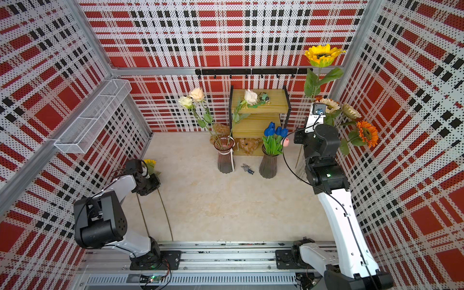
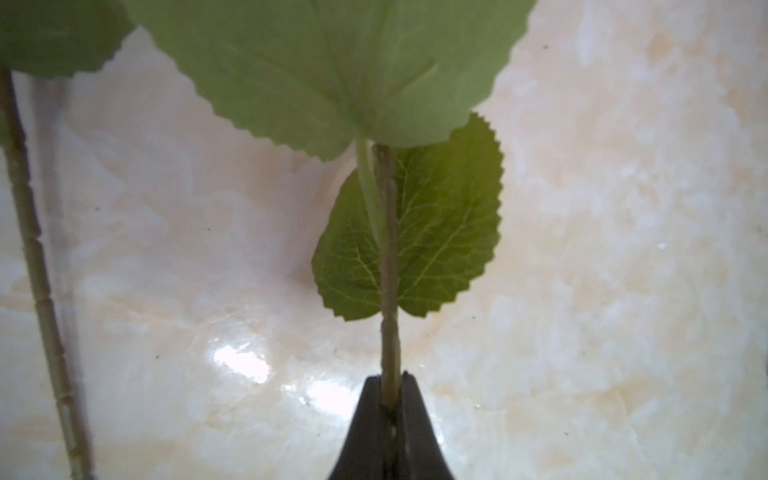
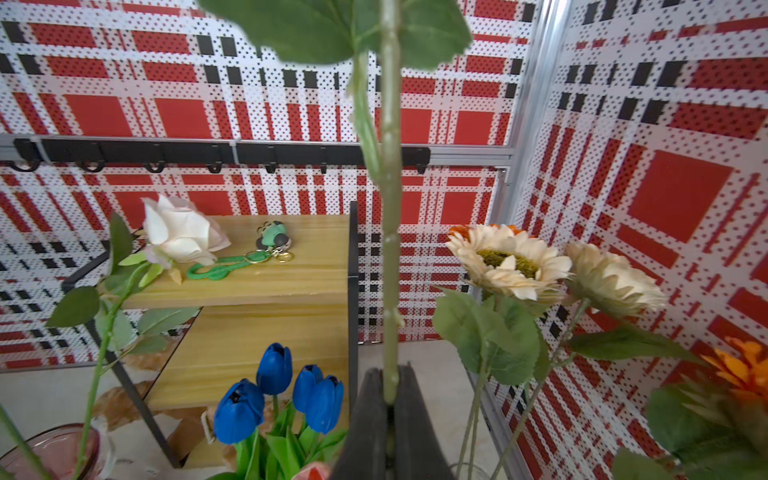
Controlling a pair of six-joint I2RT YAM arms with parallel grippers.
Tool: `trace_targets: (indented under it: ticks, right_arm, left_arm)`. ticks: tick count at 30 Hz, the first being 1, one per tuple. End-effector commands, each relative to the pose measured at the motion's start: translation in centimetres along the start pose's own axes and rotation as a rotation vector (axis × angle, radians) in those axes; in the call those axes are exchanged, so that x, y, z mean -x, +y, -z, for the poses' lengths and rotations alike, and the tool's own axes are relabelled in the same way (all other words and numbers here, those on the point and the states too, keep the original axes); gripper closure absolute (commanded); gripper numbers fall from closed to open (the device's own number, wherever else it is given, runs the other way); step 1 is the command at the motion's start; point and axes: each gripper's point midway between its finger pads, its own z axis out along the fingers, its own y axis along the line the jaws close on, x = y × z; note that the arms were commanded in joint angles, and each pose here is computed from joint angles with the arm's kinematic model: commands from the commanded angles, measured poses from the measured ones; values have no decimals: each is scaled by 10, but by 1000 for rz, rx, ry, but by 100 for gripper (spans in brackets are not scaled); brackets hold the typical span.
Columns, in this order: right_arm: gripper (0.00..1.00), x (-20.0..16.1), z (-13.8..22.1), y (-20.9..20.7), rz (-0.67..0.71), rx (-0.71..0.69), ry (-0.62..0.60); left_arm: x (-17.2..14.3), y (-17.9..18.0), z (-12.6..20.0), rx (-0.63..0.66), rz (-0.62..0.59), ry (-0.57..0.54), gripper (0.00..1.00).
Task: Arrange the flowers in different vases according to their variety
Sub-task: Pick up the flower at the center of the board.
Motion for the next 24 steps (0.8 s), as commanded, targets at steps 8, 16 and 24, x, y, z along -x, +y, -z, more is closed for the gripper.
trace_targets:
  ticks: [8, 16, 24]
  right_arm:
    - [100, 24, 9, -40, 30, -156, -246]
    - [100, 21, -5, -70, 14, -233, -320]
    - [100, 10, -31, -89, 12, -235, -331]
  left_arm:
    - [65, -113, 99, -89, -194, -364, 100]
    - [80, -155, 157, -122, -243, -529, 100]
    - [94, -175, 210, -174, -242, -648, 100]
